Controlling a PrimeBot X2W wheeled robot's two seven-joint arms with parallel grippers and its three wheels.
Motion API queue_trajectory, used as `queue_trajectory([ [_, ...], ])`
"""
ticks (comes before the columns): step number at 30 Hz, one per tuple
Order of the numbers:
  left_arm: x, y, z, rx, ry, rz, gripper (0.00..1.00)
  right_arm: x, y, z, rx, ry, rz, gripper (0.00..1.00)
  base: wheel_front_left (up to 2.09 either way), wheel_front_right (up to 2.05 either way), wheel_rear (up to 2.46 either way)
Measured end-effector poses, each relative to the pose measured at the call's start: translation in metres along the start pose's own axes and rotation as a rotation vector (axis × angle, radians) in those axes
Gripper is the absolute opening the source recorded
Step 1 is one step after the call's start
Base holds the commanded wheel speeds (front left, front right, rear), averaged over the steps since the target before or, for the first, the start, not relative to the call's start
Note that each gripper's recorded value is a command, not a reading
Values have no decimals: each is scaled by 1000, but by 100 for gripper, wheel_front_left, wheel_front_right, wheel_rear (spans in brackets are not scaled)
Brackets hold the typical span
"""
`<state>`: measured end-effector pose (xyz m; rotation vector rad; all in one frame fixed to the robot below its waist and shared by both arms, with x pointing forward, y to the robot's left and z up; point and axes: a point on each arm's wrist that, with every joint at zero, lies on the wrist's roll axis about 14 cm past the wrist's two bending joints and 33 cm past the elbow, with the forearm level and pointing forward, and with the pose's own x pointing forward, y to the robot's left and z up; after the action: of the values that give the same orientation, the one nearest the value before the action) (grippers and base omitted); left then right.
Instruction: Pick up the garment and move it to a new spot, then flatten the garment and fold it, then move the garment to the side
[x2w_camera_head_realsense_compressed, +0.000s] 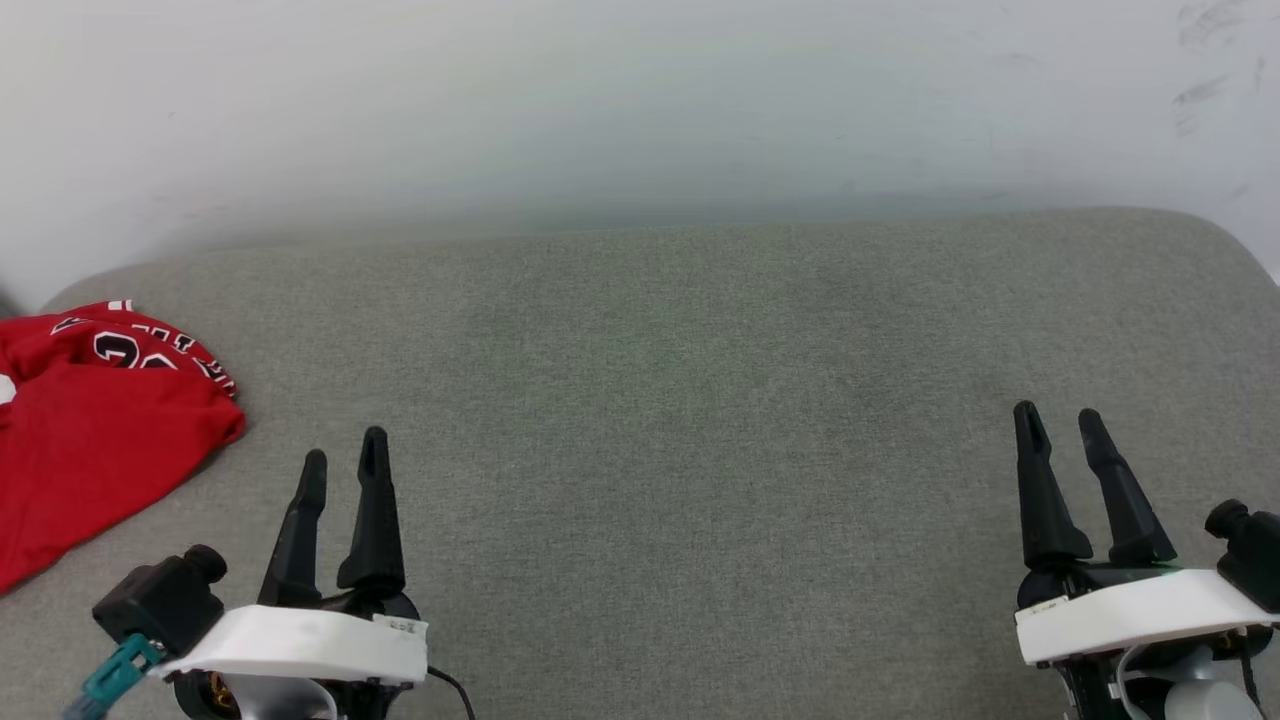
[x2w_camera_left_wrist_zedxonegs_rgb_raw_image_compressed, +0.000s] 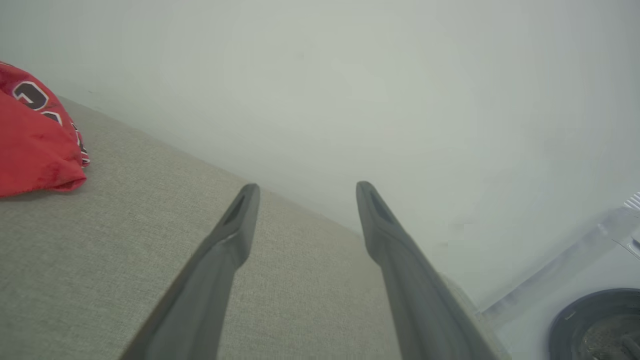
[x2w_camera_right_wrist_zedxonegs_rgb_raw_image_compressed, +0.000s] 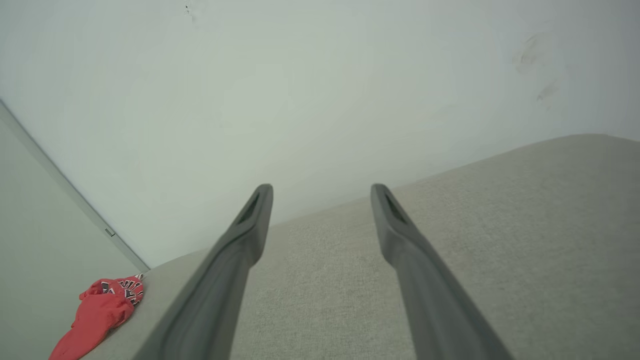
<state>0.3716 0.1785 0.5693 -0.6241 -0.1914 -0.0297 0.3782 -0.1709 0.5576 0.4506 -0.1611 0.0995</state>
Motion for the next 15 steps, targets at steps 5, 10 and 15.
queue_trajectory([
  [5, -3, -9, -8, 103, 18, -25, 100, -1, 3, -2, -85, 4, 14, 100, 0, 0, 0],
  [10, -4, -12, -17, 211, 40, -24, 100, -3, -4, -6, -169, 16, 1, 100, 0, 0, 0],
  [15, -7, -16, -26, 306, 61, -28, 100, -6, -9, -10, -238, 30, -5, 100, 0, 0, 0],
])
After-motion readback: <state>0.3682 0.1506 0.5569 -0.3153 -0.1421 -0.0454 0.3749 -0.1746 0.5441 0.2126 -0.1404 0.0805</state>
